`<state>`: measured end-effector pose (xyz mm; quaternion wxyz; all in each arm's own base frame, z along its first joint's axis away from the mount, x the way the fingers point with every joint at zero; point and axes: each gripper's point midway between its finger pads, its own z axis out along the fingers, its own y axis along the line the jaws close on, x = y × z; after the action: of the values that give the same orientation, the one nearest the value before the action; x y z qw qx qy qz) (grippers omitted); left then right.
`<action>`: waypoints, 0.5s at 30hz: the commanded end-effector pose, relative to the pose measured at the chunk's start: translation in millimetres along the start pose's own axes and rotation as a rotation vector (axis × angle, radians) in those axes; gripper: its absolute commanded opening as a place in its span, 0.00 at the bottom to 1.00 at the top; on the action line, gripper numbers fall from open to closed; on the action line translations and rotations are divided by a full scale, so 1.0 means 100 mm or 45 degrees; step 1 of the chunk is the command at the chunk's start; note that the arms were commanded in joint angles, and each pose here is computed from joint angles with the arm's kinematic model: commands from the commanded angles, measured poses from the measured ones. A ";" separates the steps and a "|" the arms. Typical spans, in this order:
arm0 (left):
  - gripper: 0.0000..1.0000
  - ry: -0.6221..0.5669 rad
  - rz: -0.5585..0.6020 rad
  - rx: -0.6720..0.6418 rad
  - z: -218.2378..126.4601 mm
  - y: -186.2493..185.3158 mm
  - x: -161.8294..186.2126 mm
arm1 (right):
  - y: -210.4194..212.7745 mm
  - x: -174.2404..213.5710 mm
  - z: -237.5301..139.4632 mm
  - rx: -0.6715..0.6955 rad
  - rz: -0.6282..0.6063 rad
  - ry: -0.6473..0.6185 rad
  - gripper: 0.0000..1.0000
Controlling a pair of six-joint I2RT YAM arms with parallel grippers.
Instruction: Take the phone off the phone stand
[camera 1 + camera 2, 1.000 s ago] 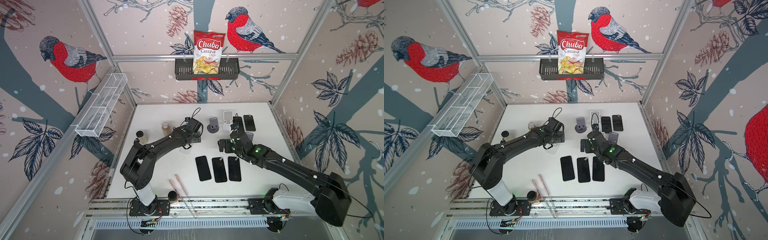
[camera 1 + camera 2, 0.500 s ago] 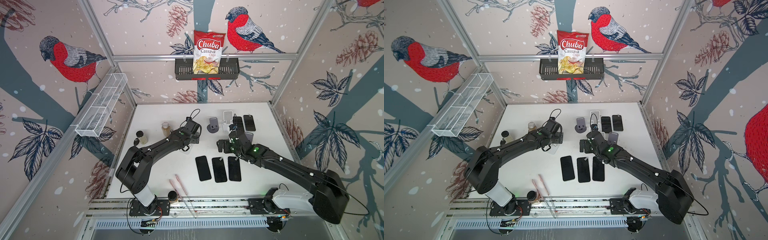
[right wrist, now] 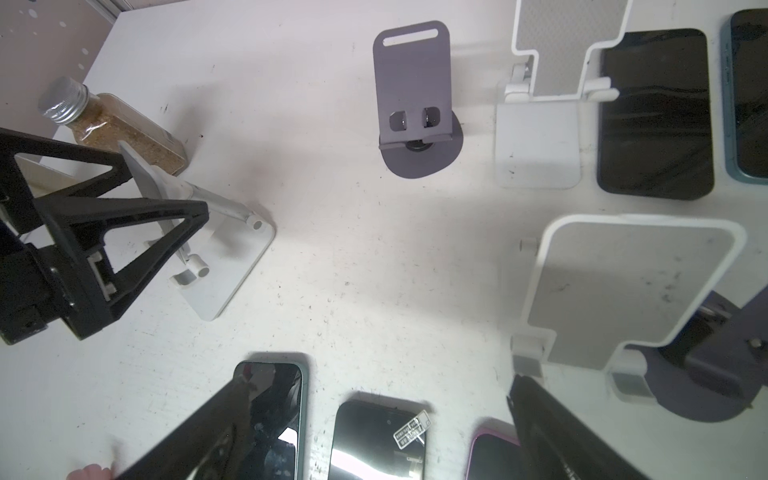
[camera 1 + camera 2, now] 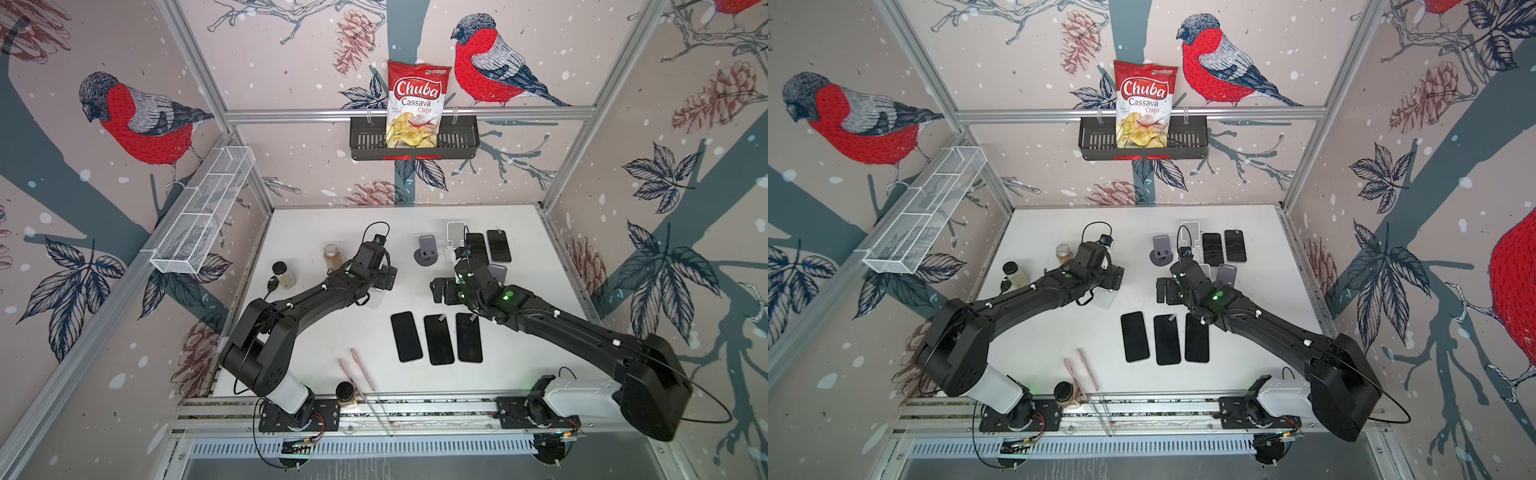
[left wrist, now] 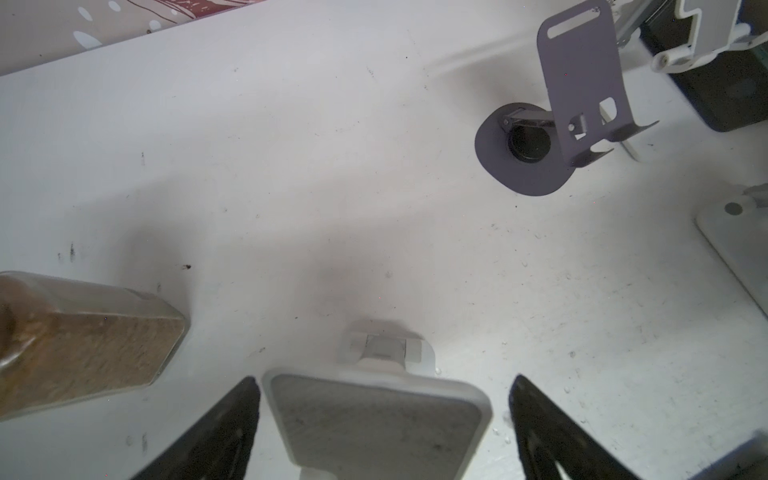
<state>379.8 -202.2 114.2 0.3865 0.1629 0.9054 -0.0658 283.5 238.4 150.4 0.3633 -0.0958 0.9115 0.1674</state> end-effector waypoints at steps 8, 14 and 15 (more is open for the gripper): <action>0.92 -0.096 0.066 0.151 0.02 -0.13 -0.14 | 0.06 -0.06 0.04 0.000 -0.029 0.004 0.99; 0.72 -0.088 0.067 0.172 0.05 -0.16 -0.12 | 0.09 -0.07 0.07 0.004 -0.044 0.012 0.99; 0.70 -0.087 0.065 0.167 0.05 -0.14 -0.12 | 0.09 -0.07 0.07 0.005 -0.045 0.011 0.99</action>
<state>382.0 -213.9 113.6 0.3955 0.2060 0.8888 -0.1057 289.6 249.7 151.6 0.3601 -0.1041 0.9123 0.1652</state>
